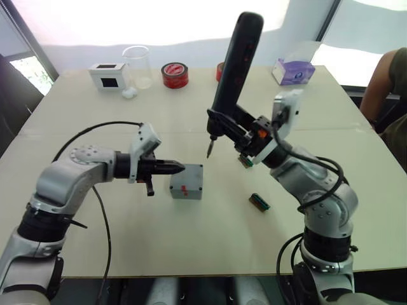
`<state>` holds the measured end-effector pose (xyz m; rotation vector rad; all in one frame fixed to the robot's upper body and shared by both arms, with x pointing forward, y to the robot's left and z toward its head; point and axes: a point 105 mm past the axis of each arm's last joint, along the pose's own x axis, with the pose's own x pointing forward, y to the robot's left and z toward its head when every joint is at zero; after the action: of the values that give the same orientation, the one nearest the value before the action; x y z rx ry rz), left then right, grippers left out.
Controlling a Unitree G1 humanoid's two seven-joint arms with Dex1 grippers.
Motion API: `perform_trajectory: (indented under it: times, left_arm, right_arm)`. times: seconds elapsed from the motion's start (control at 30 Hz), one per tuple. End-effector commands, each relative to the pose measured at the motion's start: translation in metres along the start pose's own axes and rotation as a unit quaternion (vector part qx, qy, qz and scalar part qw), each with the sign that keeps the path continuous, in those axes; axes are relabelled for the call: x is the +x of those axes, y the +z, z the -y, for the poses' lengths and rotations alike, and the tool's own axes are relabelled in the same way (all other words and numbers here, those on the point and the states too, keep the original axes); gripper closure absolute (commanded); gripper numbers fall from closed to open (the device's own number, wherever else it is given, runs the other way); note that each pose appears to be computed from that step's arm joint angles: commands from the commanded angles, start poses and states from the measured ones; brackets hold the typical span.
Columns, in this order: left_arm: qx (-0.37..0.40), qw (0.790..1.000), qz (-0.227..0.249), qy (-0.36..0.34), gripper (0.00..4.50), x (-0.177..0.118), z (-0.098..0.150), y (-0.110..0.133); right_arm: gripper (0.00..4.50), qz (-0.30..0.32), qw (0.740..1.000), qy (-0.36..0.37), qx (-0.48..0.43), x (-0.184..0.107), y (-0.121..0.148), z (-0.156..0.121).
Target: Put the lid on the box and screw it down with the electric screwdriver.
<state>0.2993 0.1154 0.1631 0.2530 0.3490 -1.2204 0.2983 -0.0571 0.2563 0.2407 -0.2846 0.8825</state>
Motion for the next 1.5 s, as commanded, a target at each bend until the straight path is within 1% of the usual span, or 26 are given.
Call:
perform_trajectory:
  times: [0.03, 0.17, 0.27, 0.4, 0.53, 0.57, 0.7, 0.93, 1.17, 1.3, 1.37, 1.5]
  left_arm:
    - [0.024, 1.0, -0.012, 0.01, 4.5, 0.001, -0.004, -0.005]
    - [0.021, 0.999, -0.031, 0.031, 4.5, -0.002, -0.013, -0.019]
    - [0.015, 0.998, -0.036, 0.039, 4.5, -0.004, -0.016, -0.025]
    - [0.012, 0.999, -0.031, 0.038, 4.5, -0.004, -0.016, -0.025]
    - [0.007, 0.999, -0.022, 0.04, 4.5, -0.003, -0.016, -0.023]
    - [0.006, 0.999, -0.021, 0.04, 4.5, -0.003, -0.016, -0.023]
    - [0.005, 0.999, -0.02, 0.04, 4.5, -0.001, -0.015, -0.023]
    - [0.005, 0.999, -0.021, 0.039, 4.5, 0.0, -0.014, -0.022]
    - [0.005, 0.999, -0.024, 0.035, 4.5, 0.003, -0.012, -0.024]
    - [0.009, 0.999, -0.033, 0.03, 4.5, 0.005, -0.009, -0.027]
    - [0.008, 0.999, -0.035, 0.028, 4.5, 0.006, -0.008, -0.028]
    - [0.007, 0.999, -0.037, 0.024, 4.5, 0.008, -0.005, -0.03]
  right_arm:
    - [2.75, 0.033, 0.998, 0.025, -0.043, 0.005, 0.01, -0.015]
    - [2.75, 0.032, 0.998, 0.024, -0.052, 0.009, 0.002, -0.017]
    - [2.75, 0.031, 0.997, 0.024, -0.059, 0.011, -0.004, -0.017]
    - [2.75, 0.031, 0.997, 0.021, -0.064, 0.014, -0.009, -0.015]
    - [2.75, 0.021, 0.997, 0.011, -0.077, 0.014, -0.024, -0.008]
    - [2.75, 0.014, 0.996, 0.011, -0.092, 0.013, -0.03, -0.007]
    - [2.75, 0.009, 0.996, 0.006, -0.086, 0.013, -0.044, -0.004]
    - [2.75, 0.013, 0.996, 0.001, -0.087, 0.014, -0.049, -0.002]
    - [2.75, 0.003, 0.996, -0.007, -0.091, 0.012, -0.056, 0.003]
    - [2.75, -0.049, 0.993, -0.018, -0.101, 0.008, -0.076, 0.009]
    - [2.75, -0.077, 0.993, -0.027, -0.087, 0.003, -0.087, 0.013]
    - [2.75, -0.097, 0.992, -0.045, -0.067, -0.001, -0.094, 0.019]
